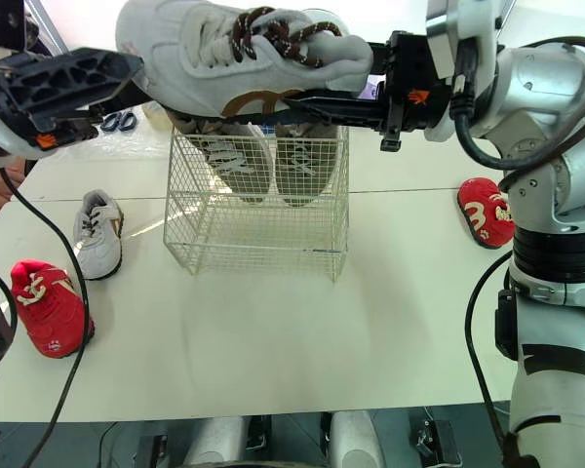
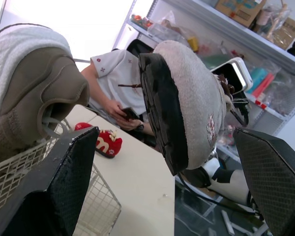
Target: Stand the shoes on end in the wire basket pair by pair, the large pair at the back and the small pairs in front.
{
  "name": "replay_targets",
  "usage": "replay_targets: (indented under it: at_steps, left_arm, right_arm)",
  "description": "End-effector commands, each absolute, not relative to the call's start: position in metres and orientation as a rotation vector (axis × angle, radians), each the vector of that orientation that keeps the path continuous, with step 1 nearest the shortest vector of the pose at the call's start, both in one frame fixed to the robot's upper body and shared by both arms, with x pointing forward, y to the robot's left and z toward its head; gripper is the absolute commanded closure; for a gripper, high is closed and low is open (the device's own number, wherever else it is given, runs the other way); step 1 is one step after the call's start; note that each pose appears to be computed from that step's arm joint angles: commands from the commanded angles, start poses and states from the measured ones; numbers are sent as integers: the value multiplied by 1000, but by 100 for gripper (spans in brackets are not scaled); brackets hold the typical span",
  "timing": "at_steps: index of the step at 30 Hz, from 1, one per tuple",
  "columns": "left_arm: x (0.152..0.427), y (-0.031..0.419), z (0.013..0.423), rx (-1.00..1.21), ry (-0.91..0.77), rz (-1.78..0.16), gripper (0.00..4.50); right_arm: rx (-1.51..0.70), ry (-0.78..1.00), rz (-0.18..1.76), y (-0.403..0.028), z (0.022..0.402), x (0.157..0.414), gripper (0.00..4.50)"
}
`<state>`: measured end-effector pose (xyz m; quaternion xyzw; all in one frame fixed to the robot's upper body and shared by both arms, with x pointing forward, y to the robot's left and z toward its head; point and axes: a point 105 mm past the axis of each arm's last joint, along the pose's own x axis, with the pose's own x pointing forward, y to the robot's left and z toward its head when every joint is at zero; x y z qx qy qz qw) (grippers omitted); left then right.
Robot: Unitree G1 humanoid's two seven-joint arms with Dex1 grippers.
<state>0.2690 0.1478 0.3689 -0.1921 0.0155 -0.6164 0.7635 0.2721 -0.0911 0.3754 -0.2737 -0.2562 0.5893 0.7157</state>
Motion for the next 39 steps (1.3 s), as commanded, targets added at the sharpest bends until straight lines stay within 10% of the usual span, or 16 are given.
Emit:
replay_targets:
  at_steps: [1, 6, 14, 22, 32, 39]
  left_arm:
    - [266, 145, 384, -424, -35, -1364, 0]
    - [268, 129, 373, -423, 15, -1414, 55]
    - [264, 132, 372, -464, 10, -1438, 414]
    - [267, 158, 390, -527, -263, -1292, 417]
    - [262, 144, 413, -593, -652, -1193, 417]
    - [277, 136, 412, -694, -688, -1180, 417]
  right_arm:
    - [-612, -620, 1352, -85, 379, 257, 335]
    - [-615, -621, 1387, -77, 375, 253, 336]
    - [-619, -609, 1372, -77, 373, 255, 336]
    - [-388, -482, 1107, -135, 382, 287, 8]
    - [689, -534, 1112, -115, 383, 274, 3]
    - [821, -473, 1185, -67, 375, 261, 3]
